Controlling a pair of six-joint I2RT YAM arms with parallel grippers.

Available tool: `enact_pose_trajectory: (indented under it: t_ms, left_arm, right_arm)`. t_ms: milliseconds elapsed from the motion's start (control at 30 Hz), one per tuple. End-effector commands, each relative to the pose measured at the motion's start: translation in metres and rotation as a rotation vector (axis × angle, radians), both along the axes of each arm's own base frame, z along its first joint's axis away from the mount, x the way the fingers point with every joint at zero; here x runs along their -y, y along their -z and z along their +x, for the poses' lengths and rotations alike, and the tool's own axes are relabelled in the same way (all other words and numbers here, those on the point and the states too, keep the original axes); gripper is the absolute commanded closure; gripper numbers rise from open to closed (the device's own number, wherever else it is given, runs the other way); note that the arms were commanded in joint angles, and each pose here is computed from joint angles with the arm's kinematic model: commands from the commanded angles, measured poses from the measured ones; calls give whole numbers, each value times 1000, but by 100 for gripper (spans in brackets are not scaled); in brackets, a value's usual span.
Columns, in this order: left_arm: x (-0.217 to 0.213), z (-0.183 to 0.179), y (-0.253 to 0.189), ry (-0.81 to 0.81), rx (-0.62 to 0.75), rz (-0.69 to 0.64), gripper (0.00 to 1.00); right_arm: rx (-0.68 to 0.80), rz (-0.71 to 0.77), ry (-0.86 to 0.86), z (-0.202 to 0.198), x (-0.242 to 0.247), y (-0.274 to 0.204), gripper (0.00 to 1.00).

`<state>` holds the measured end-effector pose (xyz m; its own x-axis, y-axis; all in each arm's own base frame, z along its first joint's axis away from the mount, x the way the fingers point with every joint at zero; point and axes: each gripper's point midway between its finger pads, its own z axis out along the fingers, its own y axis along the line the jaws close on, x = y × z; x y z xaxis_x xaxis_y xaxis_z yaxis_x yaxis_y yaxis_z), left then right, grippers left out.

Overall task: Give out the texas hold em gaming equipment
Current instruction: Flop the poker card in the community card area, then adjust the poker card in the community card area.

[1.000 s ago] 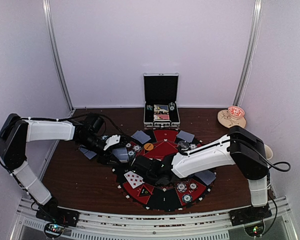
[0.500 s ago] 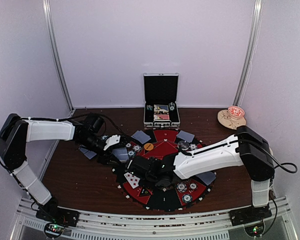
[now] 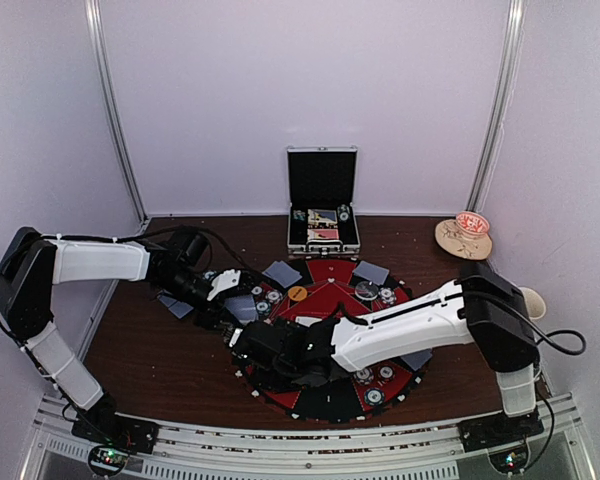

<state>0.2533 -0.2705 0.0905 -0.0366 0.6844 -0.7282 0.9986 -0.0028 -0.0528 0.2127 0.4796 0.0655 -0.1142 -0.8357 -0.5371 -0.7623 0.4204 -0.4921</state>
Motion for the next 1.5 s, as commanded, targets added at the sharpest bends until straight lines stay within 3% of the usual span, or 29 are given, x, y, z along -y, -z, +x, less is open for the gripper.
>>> enact_pose_trajectory:
  t_ms: [0, 767, 1033, 1300, 1467]
  left_arm:
    - [2, 4, -11, 8, 21, -35, 55]
    - [2, 4, -12, 8, 19, -39, 54]
    - [1, 4, -12, 6, 20, -38, 54]
    - [1, 4, -11, 8, 19, -39, 54]
    - [1, 4, -12, 7, 19, -39, 55]
  right_arm:
    - [17, 16, 5, 4, -14, 7, 0]
    - [179, -54, 240, 61, 17, 22, 0]
    - [265, -60, 333, 90, 23, 15, 0]
    - [305, -4, 369, 95, 26, -11, 0]
    - [361, -44, 423, 102, 34, -17, 0]
